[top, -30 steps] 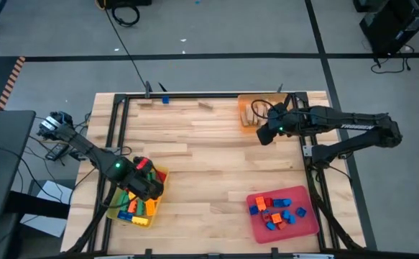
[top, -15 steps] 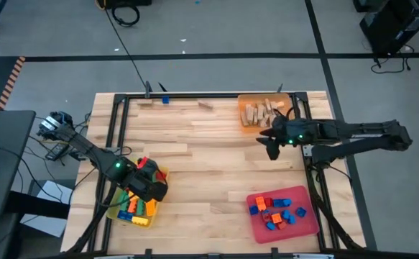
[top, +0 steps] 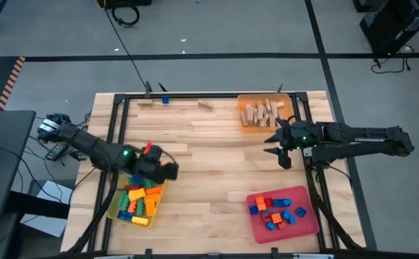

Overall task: Sort blocks by size
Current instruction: Put the brown block into the orange bin

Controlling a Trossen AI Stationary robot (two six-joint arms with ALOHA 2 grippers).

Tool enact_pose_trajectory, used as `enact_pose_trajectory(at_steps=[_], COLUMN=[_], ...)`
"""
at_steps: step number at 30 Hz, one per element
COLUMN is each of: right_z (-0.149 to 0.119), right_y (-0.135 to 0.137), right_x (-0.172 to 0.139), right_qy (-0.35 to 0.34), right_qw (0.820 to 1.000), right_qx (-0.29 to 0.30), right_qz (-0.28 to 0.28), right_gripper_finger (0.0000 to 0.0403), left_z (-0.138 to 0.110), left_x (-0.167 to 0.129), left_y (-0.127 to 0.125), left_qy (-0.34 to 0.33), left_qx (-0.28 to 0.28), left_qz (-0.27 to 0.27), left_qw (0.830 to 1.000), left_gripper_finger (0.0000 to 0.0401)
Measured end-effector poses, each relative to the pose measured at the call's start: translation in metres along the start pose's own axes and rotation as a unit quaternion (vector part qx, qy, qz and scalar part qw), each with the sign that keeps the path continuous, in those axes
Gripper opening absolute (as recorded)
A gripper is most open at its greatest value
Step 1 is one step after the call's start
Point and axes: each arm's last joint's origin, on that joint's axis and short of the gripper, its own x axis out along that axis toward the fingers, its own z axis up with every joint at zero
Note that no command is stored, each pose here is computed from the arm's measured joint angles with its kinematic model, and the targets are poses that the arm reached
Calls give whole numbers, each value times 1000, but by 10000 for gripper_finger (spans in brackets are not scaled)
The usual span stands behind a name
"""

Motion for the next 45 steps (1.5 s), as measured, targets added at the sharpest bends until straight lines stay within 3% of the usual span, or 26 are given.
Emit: enact_pose_trajectory(at_steps=[4,12,23,29,34,39,45], right_z=[0,2,4,6,10,13,15], right_y=[-5,-15,-17,-18,-21,-22,-23], right_x=[0,0,0,1,5,14,27], right_qy=[0,-7,-18,-33,-44,-45,-28], right_qw=[999,999,996,991,984,980,979], right_qx=[-32,-18,79,115,143,160,169], right_qz=[-11,-39,-43,-64,-97,-107,-111], right_gripper_finger=[185,185,185,185,185,185,185], left_z=[28,105,211,249,282,309,333], left_x=[8,22,16,15,24,46,66], left_y=[1,16,86,127,136,150,171], left_qy=[-28,-47,-20,-40,-43,-25,-4], left_qx=[-36,-16,20,8,-1,-30,-72], left_qz=[23,77,95,127,151,221,243], left_qw=[999,996,995,991,988,974,967], left_gripper_finger=[324,324,324,324,323,321,287])
